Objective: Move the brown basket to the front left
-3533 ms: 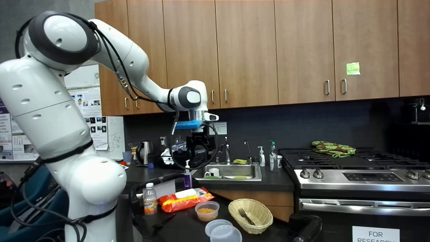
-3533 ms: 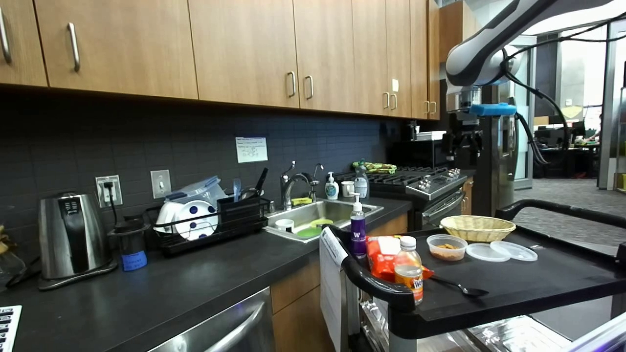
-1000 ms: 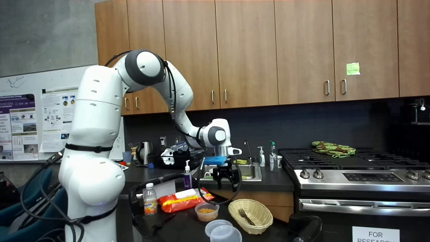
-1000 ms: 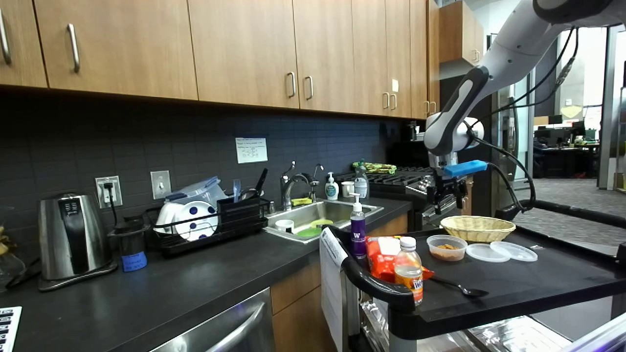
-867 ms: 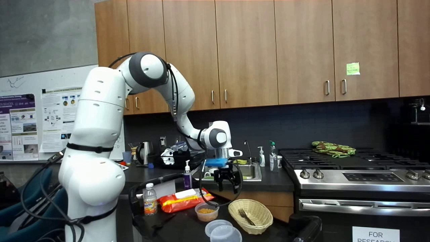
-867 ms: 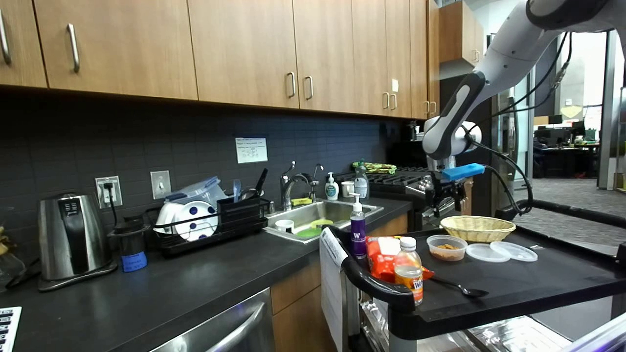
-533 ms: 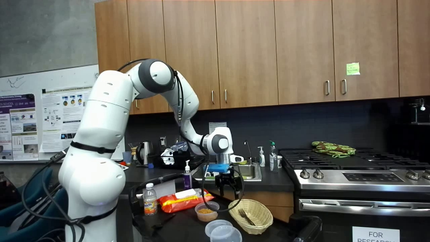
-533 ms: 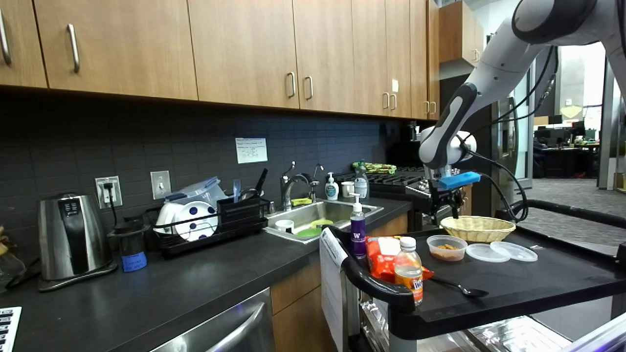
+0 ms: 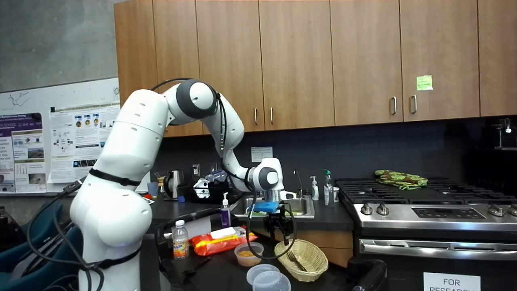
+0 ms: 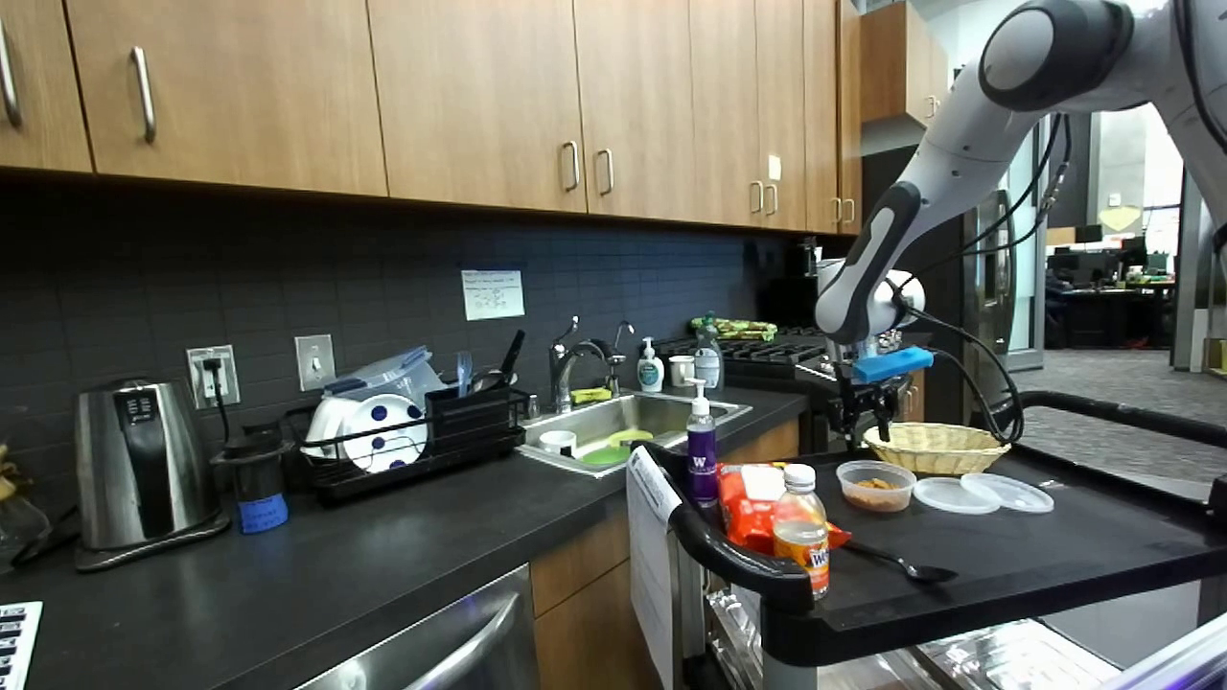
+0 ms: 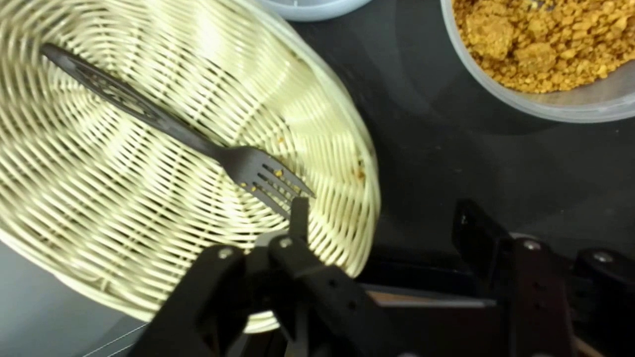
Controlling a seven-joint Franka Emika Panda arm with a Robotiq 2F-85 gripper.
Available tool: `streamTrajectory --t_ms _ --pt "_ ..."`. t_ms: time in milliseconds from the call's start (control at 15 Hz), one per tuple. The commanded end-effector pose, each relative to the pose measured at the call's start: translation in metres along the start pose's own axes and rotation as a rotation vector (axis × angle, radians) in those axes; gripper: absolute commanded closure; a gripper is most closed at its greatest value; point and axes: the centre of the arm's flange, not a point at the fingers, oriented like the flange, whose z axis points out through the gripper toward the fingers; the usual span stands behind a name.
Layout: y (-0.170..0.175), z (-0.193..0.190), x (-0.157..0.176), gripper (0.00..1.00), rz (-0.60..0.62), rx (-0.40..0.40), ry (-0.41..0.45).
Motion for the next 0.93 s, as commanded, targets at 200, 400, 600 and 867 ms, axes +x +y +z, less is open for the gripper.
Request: streamTrajectory --t_ms 200,400,600,867 --pt "0.008 -0.006 -0.013 0.81 0.059 -0.051 0.013" --pt "0.007 -0.001 -0.021 0.99 0.066 -0.066 0.000" --pt "0.001 -0.007 -0.030 0.97 0.068 -0.083 0.000" --pt "-0.010 -0.023 -0.047 0.97 0.073 -0.152 0.020"
